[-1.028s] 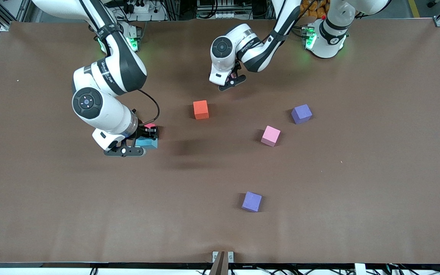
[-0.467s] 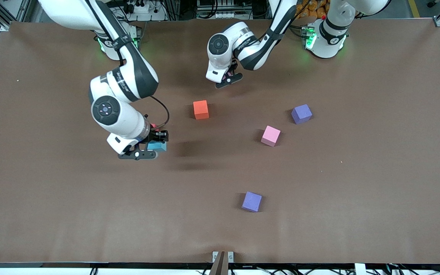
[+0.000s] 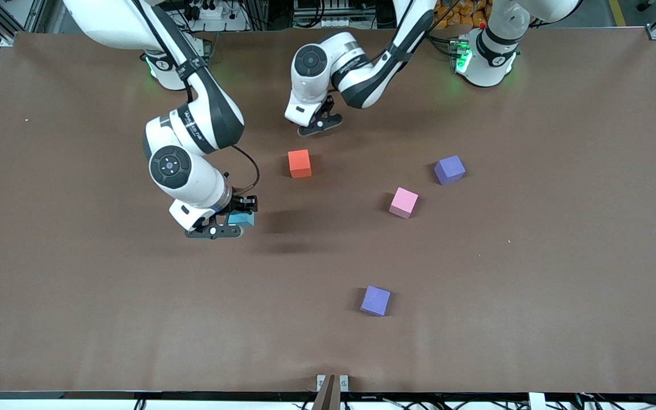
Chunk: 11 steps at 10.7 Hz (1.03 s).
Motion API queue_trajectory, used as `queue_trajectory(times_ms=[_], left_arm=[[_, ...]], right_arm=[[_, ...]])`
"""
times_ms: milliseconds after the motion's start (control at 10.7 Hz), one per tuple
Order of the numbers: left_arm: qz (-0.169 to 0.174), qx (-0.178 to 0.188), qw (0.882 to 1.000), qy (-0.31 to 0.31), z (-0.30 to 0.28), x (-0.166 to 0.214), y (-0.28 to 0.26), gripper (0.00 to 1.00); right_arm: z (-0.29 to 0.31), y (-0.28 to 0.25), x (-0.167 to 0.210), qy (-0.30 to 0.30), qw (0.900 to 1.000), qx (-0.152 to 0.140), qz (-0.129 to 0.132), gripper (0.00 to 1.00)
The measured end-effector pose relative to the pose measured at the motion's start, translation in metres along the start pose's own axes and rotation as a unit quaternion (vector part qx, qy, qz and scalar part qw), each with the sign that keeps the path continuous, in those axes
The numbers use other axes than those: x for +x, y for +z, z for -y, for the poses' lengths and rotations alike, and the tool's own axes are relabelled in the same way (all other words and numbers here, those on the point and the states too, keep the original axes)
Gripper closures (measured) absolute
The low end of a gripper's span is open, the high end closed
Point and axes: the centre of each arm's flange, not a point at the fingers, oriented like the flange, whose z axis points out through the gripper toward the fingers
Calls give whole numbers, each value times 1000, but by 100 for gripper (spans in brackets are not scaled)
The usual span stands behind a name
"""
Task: Arrange blocks into number 1
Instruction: 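Grasp the pink cube and set it beside the orange cube with the left gripper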
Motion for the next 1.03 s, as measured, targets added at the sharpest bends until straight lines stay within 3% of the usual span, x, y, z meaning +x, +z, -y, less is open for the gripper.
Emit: queue_trajectory(times_ms=[467,654,1028], left_arm=[[-24,-12,999,25,-25,11,0,40],[-46,-3,996,72,-30,19,7,40],[-43,20,989,142,-27,32,12,40]], right_arm=[[-21,-5,10,15,1000,3,-4,44],[-20,-5,10,15,1000,3,-4,44],[-21,-5,11,16,1000,3,-4,44]])
